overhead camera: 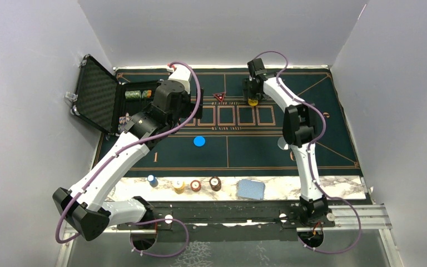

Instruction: Distribute texas hold em gaming equipment

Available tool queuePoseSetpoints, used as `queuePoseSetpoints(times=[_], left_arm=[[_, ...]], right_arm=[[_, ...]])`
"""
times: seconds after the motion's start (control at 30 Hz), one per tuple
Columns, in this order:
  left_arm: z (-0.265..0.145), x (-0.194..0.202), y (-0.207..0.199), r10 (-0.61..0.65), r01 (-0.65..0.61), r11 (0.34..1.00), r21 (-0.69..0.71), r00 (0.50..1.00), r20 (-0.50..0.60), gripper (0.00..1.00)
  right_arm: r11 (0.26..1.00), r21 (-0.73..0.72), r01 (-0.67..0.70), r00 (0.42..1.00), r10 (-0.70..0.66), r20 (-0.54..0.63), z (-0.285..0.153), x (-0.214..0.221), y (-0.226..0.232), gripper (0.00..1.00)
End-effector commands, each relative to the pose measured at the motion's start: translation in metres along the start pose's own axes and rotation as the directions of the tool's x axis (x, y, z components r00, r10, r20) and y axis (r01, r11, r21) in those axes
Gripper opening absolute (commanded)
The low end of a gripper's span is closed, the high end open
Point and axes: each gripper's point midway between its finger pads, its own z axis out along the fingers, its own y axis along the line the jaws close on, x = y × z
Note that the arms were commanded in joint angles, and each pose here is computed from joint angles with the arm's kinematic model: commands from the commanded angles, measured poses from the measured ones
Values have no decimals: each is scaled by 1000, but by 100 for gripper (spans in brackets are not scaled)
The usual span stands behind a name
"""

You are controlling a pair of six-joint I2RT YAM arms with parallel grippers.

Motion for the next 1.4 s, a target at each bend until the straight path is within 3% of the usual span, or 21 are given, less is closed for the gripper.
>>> queuePoseSetpoints(times=[0.0,0.1,0.27,0.4,0.57,0.73,1.07,1.23,1.37], left_arm=[[-8,-16,3,-1,1,1000,-10,999,54,99],[-8,-17,4,-2,2,1000,-12,998,58,99],[-9,-17,3,-7,7,1000,-6,998,58,99],[-10,-17,3,-12,13,1000,-3,998,60,99],[-11,-14,3,-19,19,1000,1,998,59,99],[-12,-15,-1,-25,24,1000,17,998,63,99],[-12,-18,-7,-39,36,999,39,997,65,99],[-12,-20,-9,-47,45,998,47,997,62,99],[-14,-23,-11,-51,48,997,56,997,64,99]], right_arm=[[998,67,2,997,3,-80,18,28,-11,60],[998,61,-25,998,28,-50,11,22,-15,52],[990,94,-105,994,107,-14,-7,10,-43,50],[962,170,-213,976,216,0,-28,21,-108,50],[890,285,-356,928,371,-1,-52,69,-199,50],[851,346,-395,907,421,0,-64,101,-248,50],[912,117,-392,919,395,-1,-51,74,-218,51],[899,189,-394,916,400,6,-42,77,-231,54],[893,230,-386,916,402,-22,-51,79,-236,66]])
